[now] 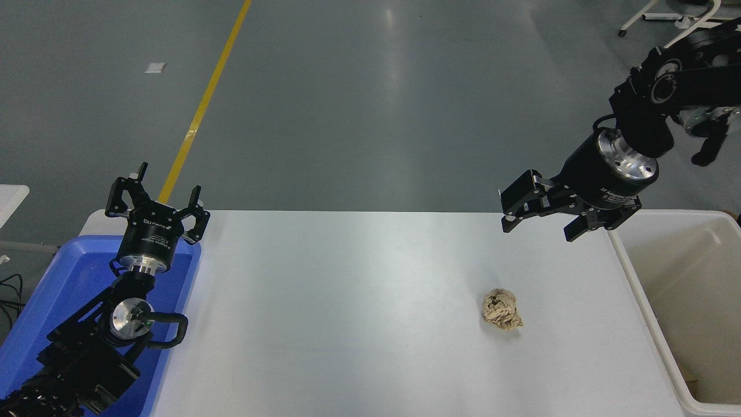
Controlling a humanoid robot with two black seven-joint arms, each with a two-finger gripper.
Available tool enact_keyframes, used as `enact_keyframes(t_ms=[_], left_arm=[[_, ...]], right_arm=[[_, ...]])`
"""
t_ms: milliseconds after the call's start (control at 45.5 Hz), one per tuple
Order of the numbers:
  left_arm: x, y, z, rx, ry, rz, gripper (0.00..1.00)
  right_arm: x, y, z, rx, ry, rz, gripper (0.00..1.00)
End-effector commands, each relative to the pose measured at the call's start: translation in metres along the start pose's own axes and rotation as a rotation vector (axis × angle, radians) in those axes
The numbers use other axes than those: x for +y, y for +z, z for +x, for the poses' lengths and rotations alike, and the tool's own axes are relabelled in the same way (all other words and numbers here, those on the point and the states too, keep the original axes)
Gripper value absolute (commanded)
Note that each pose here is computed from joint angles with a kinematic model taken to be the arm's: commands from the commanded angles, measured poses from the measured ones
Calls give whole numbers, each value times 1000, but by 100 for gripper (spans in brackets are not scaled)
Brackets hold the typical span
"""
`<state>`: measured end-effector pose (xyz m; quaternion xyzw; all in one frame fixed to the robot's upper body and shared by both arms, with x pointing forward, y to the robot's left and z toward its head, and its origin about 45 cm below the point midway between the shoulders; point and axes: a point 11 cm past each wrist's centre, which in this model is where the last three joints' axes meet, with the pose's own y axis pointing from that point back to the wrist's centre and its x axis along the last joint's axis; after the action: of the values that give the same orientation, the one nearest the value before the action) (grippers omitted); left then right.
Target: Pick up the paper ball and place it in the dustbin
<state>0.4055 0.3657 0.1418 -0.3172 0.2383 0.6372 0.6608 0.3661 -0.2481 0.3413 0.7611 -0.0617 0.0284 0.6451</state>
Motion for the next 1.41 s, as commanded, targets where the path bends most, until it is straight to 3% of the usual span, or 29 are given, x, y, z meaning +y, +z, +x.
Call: enact_keyframes(t_ms=[0, 1385], left_arm=[[0, 0, 0, 0, 1, 0, 98], [0, 0, -1, 0, -3, 2, 98]], right_arm=[[-4, 3, -1, -9, -8, 0, 100], [-22, 25, -6, -68, -41, -20, 100]])
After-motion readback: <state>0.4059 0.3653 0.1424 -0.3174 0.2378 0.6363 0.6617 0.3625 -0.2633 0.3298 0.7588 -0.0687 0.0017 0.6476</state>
